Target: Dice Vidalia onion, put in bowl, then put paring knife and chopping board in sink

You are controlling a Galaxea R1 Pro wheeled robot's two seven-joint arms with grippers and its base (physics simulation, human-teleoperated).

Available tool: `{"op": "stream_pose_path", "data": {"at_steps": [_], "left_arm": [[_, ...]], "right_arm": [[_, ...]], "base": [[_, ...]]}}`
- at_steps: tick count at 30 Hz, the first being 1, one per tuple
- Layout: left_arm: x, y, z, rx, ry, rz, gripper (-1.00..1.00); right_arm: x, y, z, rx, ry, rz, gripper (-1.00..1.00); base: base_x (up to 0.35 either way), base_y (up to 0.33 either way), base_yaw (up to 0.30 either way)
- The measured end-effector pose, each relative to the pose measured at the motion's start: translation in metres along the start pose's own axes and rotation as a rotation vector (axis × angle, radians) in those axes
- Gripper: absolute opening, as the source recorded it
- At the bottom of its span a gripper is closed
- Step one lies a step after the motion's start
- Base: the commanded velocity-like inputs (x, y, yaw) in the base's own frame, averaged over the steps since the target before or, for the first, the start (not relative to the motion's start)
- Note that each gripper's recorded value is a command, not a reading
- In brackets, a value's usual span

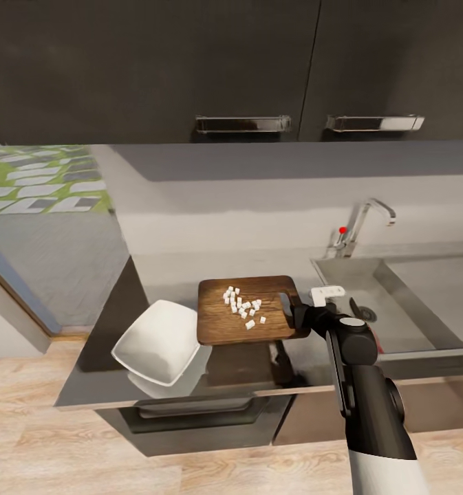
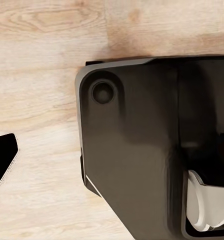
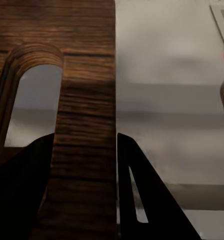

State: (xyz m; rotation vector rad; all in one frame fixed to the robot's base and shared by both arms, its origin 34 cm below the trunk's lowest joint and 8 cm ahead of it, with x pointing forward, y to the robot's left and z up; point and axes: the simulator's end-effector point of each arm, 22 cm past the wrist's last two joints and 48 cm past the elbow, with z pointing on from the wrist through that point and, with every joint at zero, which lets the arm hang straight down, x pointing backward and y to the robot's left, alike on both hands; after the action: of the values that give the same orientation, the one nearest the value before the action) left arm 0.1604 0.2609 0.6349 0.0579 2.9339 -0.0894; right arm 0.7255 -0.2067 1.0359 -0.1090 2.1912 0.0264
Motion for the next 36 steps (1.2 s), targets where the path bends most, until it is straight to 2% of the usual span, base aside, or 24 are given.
{"op": "stream_pose_path", "data": {"at_steps": [36], "left_arm": [[-0.022, 0.001, 0.001, -0.002, -0.059, 0.004, 1.0]], "right_arm": [[-0.027, 0.0, -0.023, 0.004, -0.056, -0.003, -1.0]], "base": [[0.0, 0.261, 0.0]]}}
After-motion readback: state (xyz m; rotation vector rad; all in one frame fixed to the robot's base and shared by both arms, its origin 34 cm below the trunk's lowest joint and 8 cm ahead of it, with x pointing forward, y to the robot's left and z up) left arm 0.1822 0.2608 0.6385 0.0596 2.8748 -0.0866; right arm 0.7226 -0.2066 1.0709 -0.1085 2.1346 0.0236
